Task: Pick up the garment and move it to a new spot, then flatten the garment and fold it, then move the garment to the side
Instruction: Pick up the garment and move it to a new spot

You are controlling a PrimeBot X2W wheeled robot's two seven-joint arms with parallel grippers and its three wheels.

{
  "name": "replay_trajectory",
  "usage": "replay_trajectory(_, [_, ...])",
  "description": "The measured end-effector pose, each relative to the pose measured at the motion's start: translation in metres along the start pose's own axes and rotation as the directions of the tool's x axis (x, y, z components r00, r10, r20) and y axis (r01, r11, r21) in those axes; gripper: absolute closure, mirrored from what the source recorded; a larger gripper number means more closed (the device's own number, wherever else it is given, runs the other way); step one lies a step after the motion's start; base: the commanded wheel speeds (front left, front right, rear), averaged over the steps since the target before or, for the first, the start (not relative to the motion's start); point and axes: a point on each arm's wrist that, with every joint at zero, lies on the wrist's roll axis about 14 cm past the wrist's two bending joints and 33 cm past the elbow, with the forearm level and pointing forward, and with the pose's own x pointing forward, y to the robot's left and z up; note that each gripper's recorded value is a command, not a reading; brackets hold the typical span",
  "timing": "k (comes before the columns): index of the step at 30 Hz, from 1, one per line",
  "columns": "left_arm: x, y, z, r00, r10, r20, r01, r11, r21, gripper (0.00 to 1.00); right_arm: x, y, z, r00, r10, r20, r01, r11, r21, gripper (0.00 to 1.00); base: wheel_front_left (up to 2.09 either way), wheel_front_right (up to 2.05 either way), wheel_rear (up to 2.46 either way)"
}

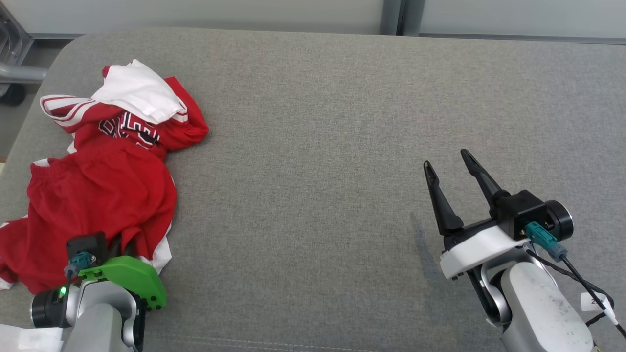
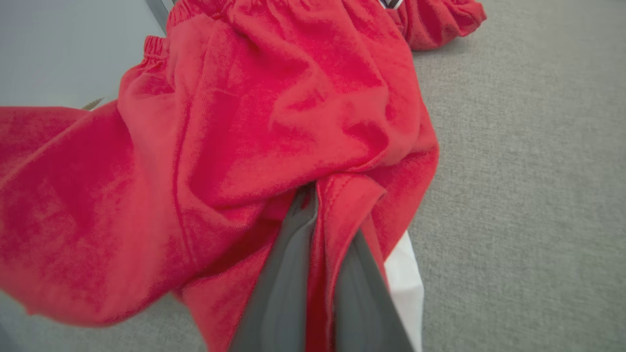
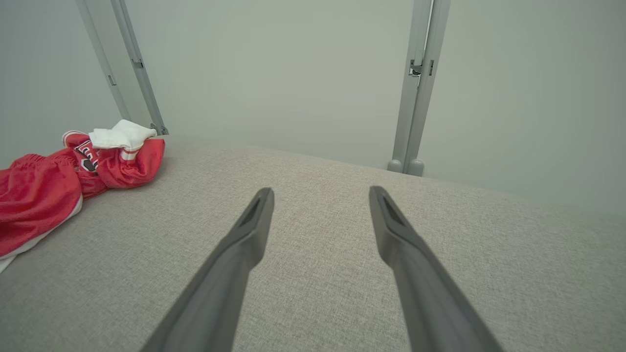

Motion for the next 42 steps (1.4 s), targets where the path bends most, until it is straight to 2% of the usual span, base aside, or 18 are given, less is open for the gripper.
replay_trajectory(4, [0.001,-0.004,0.029,0.992,-0.014,0.126,0.014,1.0,-0.005,1.0,0.0,-0.004,0.005,1.0,-0.017,0.012,0.017,1.0,-0.006,0.0,0.0,0.0,0.0])
replay_trajectory(12, [-0.005,-0.023,0.071,0.958,-0.098,0.269,0.098,0.995,0.013,1.0,-0.001,-0.003,0.017,0.999,-0.023,0.041,0.023,1.0,-0.013,0.0,0.0,0.0,0.0])
replay_trajectory(17, [-0.009,-0.041,0.125,0.901,-0.155,0.405,0.159,0.987,0.026,1.0,-0.004,-0.001,0.025,0.998,-0.027,0.058,0.028,1.0,-0.01,0.0,0.0,0.0,0.0])
replay_trajectory(23, [-0.02,-0.081,0.178,0.806,-0.266,0.528,0.267,0.961,0.076,1.0,-0.013,-0.007,0.031,0.996,-0.061,0.07,0.061,0.998,-0.005,0.0,0.0,0.0,0.0])
replay_trajectory(32, [-0.045,-0.158,0.236,0.633,-0.438,0.638,0.436,0.883,0.174,1.0,-0.034,-0.035,0.038,0.983,-0.166,0.082,0.168,0.986,-0.017,0.0,0.0,0.0,0.0])
replay_trajectory(38, [-0.051,-0.215,0.229,0.574,-0.564,0.594,0.536,0.807,0.248,1.0,-0.054,-0.059,0.042,0.962,-0.258,0.091,0.26,0.965,-0.02,0.0,0.0,0.0,0.0])
replay_trajectory(42, [-0.053,-0.251,0.214,0.542,-0.648,0.535,0.596,0.745,0.3,1.0,-0.07,-0.073,0.04,0.944,-0.32,0.085,0.322,0.946,-0.021,0.0,0.0,0.0,0.0])
